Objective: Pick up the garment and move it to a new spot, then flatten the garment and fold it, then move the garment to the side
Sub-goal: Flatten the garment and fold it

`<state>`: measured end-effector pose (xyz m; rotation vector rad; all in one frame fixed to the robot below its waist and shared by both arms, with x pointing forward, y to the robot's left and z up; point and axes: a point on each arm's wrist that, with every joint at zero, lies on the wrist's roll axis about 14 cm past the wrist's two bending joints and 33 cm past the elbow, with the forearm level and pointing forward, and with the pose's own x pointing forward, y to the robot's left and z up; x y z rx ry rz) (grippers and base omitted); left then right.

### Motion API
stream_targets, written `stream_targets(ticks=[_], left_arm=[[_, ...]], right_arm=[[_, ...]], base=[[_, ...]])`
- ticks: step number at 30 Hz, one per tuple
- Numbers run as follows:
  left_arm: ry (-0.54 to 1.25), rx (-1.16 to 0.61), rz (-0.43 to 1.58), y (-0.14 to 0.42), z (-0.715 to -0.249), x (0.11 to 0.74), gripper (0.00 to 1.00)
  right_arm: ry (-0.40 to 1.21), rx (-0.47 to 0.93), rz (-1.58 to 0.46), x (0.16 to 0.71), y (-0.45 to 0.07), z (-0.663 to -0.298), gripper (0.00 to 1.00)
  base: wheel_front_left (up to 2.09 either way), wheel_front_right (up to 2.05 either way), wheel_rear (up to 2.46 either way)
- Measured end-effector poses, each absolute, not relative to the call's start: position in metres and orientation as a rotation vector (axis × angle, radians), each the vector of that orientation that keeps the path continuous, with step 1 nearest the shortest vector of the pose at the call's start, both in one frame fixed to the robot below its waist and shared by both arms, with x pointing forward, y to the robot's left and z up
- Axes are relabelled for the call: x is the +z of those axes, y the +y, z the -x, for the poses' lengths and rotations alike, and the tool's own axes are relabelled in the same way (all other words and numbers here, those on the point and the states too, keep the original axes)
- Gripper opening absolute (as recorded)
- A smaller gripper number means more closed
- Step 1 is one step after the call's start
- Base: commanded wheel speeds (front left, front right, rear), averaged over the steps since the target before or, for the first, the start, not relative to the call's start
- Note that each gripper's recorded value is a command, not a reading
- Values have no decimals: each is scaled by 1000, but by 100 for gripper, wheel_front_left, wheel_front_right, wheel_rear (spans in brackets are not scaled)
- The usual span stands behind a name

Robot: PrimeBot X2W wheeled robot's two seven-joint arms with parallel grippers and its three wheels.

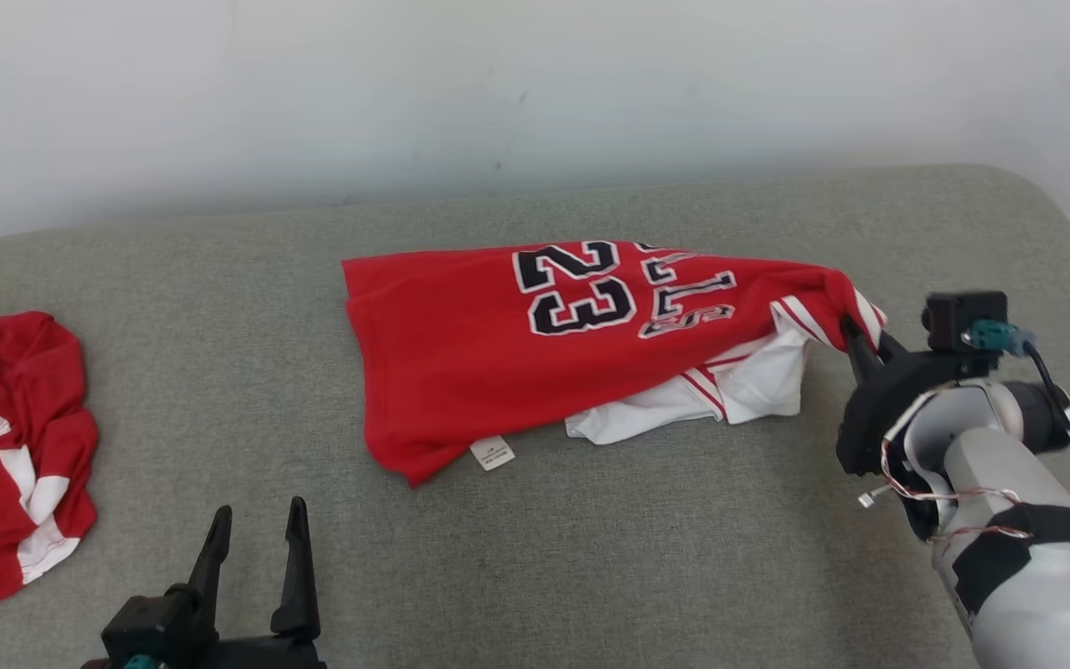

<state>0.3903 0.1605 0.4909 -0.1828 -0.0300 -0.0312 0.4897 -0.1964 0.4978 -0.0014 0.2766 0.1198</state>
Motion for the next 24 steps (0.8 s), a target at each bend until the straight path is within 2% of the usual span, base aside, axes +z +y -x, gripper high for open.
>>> stream_targets(ticks=[5, 12, 18, 24], left_arm=[[-27, -38, 183, 158, -393, 490, 100], [-30, -37, 184, 158, -393, 491, 100], [-39, -46, 183, 157, -388, 495, 100], [-41, -40, 181, 160, -385, 495, 100]], right_arm=[[272, 81, -37, 491, -209, -481, 0], [205, 92, -57, 514, -209, -474, 0], [196, 61, -117, 527, -219, -452, 0], [305, 11, -93, 505, -232, -425, 0]], base=[[0, 0, 0], [0, 0, 0], [0, 0, 0], [0, 0, 0]])
